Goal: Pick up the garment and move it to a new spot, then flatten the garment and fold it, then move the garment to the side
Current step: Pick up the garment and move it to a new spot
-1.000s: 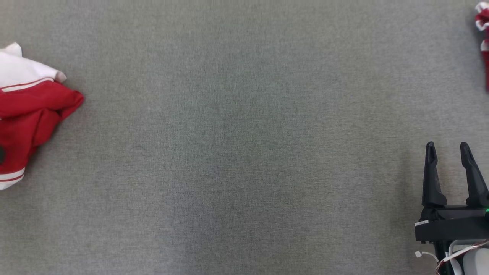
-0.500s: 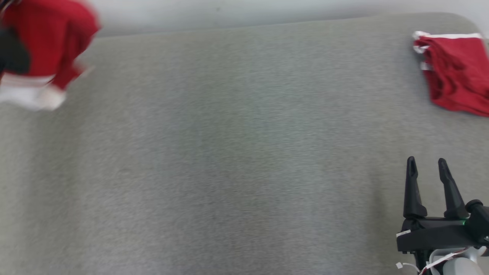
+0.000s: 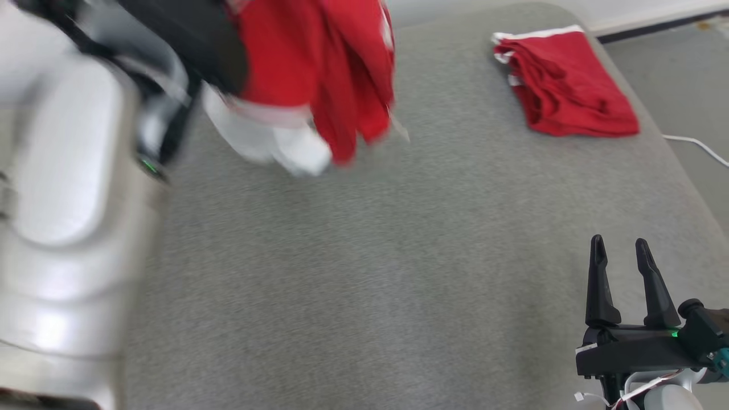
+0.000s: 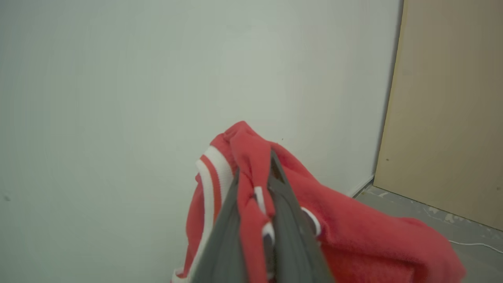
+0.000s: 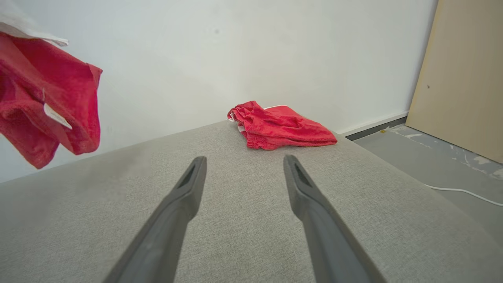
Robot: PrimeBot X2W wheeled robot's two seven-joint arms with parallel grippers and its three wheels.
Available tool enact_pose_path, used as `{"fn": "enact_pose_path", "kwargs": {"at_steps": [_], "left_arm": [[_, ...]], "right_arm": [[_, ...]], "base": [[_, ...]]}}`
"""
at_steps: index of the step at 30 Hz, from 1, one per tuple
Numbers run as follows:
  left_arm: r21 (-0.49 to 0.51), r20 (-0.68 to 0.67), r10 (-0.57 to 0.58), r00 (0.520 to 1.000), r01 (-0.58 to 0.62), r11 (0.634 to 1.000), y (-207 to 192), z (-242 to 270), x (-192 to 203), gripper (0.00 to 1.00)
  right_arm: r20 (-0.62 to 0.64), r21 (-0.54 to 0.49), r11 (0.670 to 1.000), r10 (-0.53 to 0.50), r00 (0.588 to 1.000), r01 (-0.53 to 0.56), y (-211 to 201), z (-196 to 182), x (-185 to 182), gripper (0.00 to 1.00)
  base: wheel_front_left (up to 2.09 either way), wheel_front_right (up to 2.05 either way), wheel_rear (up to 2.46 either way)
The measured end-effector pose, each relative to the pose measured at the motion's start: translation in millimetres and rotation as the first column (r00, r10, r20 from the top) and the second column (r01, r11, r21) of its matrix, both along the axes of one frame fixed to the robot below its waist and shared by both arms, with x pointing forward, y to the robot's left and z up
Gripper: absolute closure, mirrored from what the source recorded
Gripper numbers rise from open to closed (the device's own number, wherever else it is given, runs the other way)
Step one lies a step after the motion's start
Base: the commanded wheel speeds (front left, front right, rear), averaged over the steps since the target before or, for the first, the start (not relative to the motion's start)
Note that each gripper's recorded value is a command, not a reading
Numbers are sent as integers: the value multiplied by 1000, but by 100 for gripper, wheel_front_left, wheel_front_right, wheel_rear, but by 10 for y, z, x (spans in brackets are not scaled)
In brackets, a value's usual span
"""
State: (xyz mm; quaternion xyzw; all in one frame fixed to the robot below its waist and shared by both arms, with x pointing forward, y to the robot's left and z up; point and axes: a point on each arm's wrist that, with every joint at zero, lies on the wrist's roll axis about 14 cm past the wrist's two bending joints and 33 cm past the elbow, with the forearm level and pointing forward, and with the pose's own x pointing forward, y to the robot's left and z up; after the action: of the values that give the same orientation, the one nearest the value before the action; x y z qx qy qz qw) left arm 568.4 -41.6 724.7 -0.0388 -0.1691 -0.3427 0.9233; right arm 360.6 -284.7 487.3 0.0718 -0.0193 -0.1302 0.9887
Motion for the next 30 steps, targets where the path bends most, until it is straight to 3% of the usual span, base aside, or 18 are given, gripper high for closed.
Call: {"fn": "enact_pose_path", "kwargs": {"at_steps": [5,12,18,19,20,25,30], "left_arm": [[7,-192,-68,979,71,997,-286,-935,-159,100],[7,-423,-34,906,41,999,-92,-2072,-668,100],[9,-556,26,831,-26,1000,220,-2620,-1118,100],[6,-557,32,830,-35,999,254,-2629,-1154,67],[1,-551,36,834,-42,999,279,-2608,-1177,0],[-41,-454,67,889,-97,994,430,-2294,-1149,0],[-34,-318,211,924,-233,972,909,-1947,-1113,0]], "right_arm": [[-8,-4,1000,-26,1000,26,-68,-14,-64,0],[-9,-2,1000,19,1000,-19,59,-35,27,0],[-5,2,996,88,996,-88,251,-40,117,0],[-2,2,995,98,995,-98,281,-32,136,0],[-1,3,994,110,994,-110,313,-29,151,0],[8,-2,990,144,990,-144,400,4,164,0],[29,-9,982,188,982,-188,523,77,147,0]], "base": [[0,0,0],[0,0,0],[0,0,0],[0,0,0],[0,0,0],[0,0,0],[0,0,0]]}}
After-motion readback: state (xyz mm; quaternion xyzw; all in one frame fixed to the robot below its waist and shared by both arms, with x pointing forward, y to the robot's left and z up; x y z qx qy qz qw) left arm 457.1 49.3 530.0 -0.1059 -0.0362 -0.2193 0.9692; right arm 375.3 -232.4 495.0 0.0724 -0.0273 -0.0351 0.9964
